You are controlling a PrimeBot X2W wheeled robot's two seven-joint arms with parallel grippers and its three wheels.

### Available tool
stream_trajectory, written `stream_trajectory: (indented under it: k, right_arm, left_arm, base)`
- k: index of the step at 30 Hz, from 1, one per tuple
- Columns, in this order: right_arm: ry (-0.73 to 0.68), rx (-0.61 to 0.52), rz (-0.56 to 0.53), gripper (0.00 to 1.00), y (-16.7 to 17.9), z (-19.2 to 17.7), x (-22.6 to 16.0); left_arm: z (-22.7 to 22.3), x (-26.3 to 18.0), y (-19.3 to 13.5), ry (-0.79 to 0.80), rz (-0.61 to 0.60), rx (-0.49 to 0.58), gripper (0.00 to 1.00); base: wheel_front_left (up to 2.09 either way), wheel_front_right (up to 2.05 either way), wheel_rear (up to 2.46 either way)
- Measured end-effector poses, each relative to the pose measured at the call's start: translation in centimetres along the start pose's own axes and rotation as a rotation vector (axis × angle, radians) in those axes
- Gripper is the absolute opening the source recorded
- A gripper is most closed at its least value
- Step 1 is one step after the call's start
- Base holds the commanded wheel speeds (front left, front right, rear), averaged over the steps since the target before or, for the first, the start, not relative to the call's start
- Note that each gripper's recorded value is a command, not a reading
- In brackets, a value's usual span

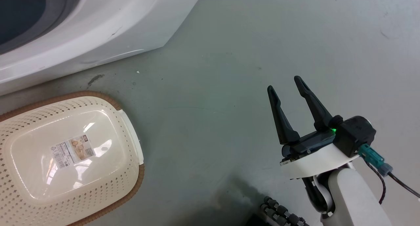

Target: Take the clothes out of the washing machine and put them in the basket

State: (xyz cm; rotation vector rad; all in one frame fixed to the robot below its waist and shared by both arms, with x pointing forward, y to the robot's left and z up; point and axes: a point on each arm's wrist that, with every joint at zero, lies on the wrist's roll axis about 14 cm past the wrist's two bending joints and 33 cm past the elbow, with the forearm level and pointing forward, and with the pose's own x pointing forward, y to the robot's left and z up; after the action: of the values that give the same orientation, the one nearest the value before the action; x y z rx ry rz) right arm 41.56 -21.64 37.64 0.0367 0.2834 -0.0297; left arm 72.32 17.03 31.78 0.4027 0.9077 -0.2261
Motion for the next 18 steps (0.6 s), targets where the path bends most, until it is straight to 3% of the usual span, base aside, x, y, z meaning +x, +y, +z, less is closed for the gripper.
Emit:
stream_trajectory:
  k: [11,12,14,18]
  right_arm:
    - [-0.015,0.005,-0.007,1.00,-0.2,0.5,0.1]
    - [-0.017,0.004,-0.009,1.00,-0.3,0.6,0.1]
    - [-0.022,0.003,-0.011,1.00,-0.4,0.8,0.0]
    - [-0.030,0.004,-0.017,1.00,-0.6,1.1,-0.1]
  left_arm:
    - [-1.2,-0.4,-0.4,0.103,-0.031,-0.056,0.98]
    - [-1.3,-0.4,-0.5,0.110,-0.034,-0.068,0.45]
    - [-1.1,-0.7,-0.7,0.104,-0.037,-0.067,0.00]
    - [-1.1,-1.0,-0.8,0.086,-0.027,-0.059,0.00]
  base:
    - [0.00,0.00,0.00]
    - [0.00,0.00,0.00]
    - [0.00,0.00,0.00]
    - [0.00,0.00,0.00]
